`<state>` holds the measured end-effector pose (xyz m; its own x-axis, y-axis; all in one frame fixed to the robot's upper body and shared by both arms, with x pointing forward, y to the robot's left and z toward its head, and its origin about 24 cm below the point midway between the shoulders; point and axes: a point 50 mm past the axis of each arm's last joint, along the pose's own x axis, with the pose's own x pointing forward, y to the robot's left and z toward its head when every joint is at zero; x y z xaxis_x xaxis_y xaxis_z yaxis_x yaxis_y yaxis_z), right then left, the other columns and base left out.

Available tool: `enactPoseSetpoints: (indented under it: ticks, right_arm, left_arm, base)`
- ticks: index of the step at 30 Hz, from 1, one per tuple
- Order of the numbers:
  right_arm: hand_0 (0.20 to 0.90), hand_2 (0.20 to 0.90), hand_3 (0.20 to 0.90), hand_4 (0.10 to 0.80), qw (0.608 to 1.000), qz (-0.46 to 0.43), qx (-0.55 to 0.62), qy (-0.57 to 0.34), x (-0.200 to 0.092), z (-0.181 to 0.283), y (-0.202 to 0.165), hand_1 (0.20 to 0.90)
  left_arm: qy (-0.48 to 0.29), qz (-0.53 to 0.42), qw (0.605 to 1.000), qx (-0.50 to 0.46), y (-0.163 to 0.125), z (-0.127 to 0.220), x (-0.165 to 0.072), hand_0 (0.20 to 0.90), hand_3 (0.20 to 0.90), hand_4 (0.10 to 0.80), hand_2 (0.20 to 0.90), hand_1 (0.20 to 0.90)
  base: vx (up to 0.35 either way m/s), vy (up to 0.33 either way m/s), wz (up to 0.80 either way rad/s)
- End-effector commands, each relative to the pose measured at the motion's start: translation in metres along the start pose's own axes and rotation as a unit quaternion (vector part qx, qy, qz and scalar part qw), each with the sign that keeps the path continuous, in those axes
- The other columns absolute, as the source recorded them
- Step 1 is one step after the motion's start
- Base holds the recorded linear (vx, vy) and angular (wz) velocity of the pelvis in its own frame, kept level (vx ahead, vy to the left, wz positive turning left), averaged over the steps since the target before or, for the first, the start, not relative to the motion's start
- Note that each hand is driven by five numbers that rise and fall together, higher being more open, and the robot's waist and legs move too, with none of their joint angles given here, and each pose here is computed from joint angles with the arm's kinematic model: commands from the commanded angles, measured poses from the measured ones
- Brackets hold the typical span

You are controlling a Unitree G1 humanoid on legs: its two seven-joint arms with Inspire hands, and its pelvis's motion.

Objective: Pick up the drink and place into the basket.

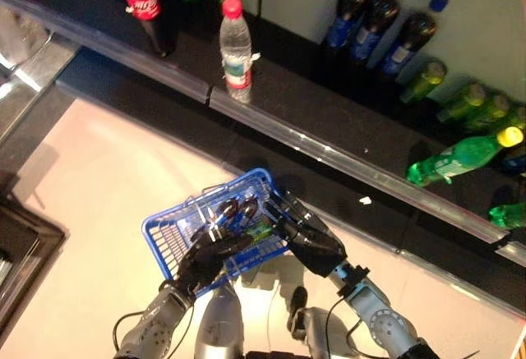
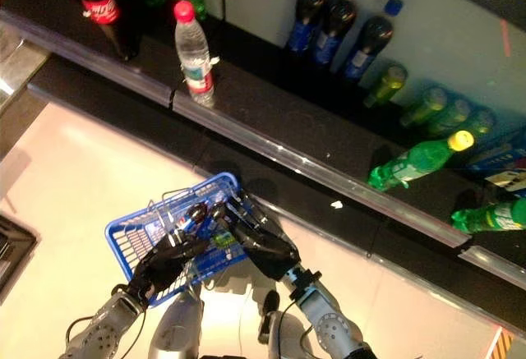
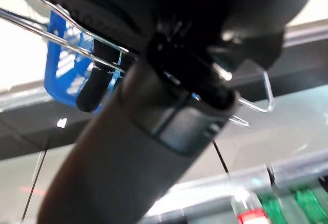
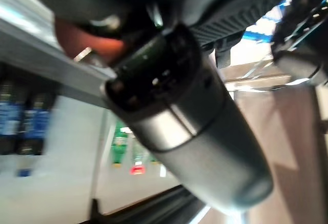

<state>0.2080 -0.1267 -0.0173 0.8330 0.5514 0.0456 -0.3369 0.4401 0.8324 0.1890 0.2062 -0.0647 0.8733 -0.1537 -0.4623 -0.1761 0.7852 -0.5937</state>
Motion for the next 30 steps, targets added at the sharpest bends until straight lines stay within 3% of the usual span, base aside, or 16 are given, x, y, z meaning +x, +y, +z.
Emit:
enactPoseSetpoints:
  ticks: [1,6,9,12,13,16,22,30]
  right_arm:
    - [0.9,0.9,0.9,0.8,0.999,-0.039,-0.003,0.018,-0.023,-0.014,-0.009,0.9]
    - [0.9,0.9,0.9,0.8,0.991,-0.13,-0.011,0.039,-0.045,-0.024,-0.03,0.9]
    - [0.9,0.9,0.9,0.8,0.966,-0.241,-0.056,0.078,-0.059,-0.032,-0.055,0.9]
    - [0.9,0.9,0.9,0.8,0.919,-0.352,-0.104,0.142,-0.081,-0.042,-0.081,0.9]
    - [0.9,0.9,0.9,0.8,0.884,-0.421,-0.098,0.18,-0.102,-0.051,-0.099,0.9]
    - [0.9,0.9,0.9,0.8,0.84,-0.493,-0.095,0.207,-0.122,-0.058,-0.112,0.9]
    - [0.9,0.9,0.9,0.8,0.756,-0.57,-0.092,0.309,-0.166,-0.085,-0.117,0.9]
    - [0.9,0.9,0.9,0.8,0.738,-0.572,-0.068,0.352,-0.193,-0.094,-0.114,0.9]
  left_arm:
    - [-0.079,-0.054,0.995,0.004,-0.018,-0.005,-0.01,0.3,0.2,0.1,0.3,0.3]
    - [-0.056,0.069,0.994,0.062,0.022,-0.017,-0.015,0.3,0.2,0.1,0.3,0.3]
    - [-0.025,0.132,0.989,0.07,0.043,-0.034,-0.018,0.3,0.2,0.1,0.3,0.3]
    - [-0.007,0.165,0.985,0.047,0.056,-0.046,-0.021,0.3,0.2,0.1,0.3,0.3]
    - [0.006,0.185,0.982,0.044,0.064,-0.053,-0.024,0.3,0.2,0.1,0.3,0.3]
    - [0.035,0.216,0.974,0.051,0.073,-0.063,-0.028,0.3,0.2,0.1,0.3,0.3]
    - [0.101,0.28,0.946,0.129,0.091,-0.075,-0.04,0.3,0.2,0.1,0.3,0.3]
    - [0.13,0.294,0.938,0.129,0.096,-0.081,-0.045,0.3,0.2,0.1,0.3,0.3]
  base:
    - [0.083,0.02,-0.23]
    - [0.051,0.033,-0.23]
    - [0.051,0.025,-0.14]
    - [0.029,-0.001,-0.09]
    - [0.046,-0.024,-0.08]
    - [0.031,-0.026,-0.14]
    - [0.024,0.004,-0.03]
    - [0.033,0.021,0.0]
